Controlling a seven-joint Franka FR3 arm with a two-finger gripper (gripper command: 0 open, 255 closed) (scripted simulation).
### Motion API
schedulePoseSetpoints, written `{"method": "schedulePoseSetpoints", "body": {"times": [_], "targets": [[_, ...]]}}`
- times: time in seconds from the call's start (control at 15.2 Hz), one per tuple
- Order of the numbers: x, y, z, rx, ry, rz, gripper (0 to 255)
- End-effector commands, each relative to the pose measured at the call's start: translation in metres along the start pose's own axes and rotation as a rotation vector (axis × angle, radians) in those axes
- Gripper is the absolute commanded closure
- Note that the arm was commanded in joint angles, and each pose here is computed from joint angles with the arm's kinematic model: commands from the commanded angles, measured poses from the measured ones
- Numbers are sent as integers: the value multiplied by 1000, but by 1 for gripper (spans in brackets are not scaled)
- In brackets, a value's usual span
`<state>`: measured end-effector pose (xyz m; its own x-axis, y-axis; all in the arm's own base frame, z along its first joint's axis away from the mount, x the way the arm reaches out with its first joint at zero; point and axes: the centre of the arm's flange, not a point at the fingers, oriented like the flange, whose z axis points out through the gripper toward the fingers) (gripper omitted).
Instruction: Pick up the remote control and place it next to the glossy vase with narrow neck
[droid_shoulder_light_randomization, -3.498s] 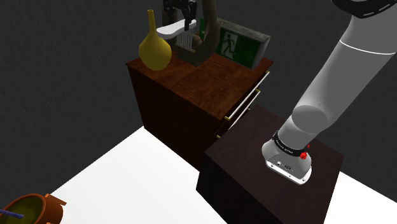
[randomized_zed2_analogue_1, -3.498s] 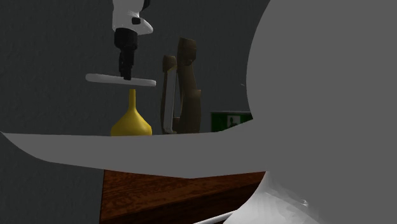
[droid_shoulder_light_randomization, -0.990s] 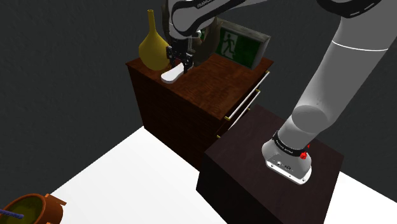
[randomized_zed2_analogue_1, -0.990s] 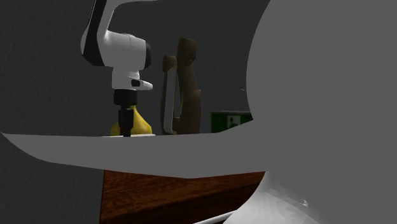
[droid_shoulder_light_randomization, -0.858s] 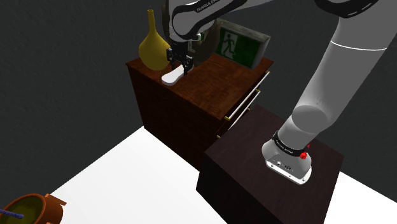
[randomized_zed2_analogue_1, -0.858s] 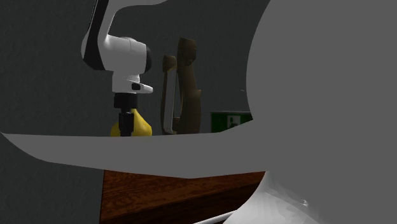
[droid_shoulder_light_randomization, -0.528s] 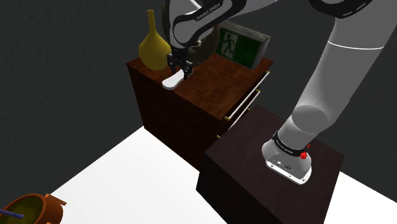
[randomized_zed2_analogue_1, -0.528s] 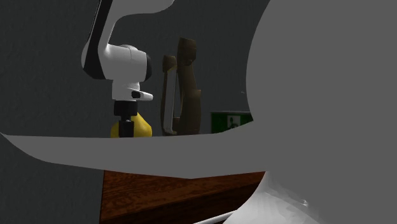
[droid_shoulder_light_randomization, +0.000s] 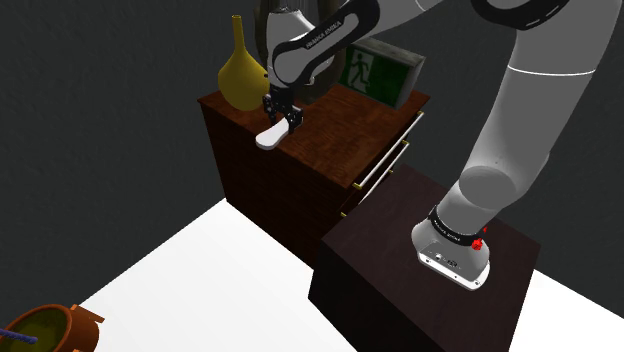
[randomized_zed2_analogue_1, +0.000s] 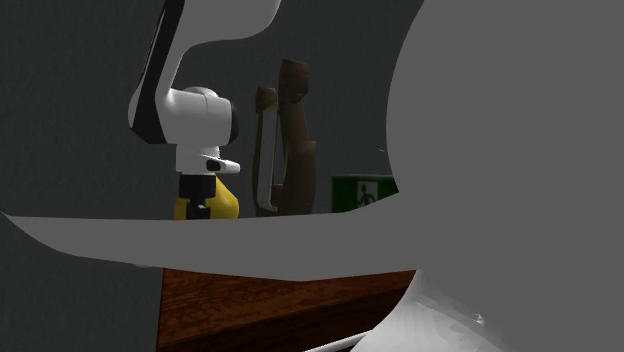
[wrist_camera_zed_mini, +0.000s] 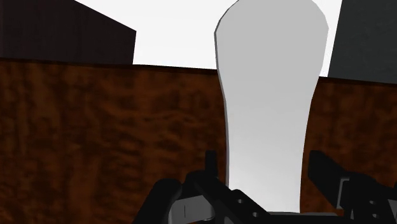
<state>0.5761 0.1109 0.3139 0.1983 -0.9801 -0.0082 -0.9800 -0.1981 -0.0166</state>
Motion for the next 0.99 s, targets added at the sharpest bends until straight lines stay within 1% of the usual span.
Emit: {"method": "schedulePoseSetpoints", "body": {"times": [0.0, 0.26, 0.33, 0.66, 0.92], "targets": [[0, 0, 1, 1, 0, 0, 255], [0, 0, 1, 1, 0, 0, 255], [0, 0, 1, 1, 0, 0, 0], [0, 0, 1, 1, 0, 0, 0], [0, 0, -49, 1, 0, 0, 0]]}}
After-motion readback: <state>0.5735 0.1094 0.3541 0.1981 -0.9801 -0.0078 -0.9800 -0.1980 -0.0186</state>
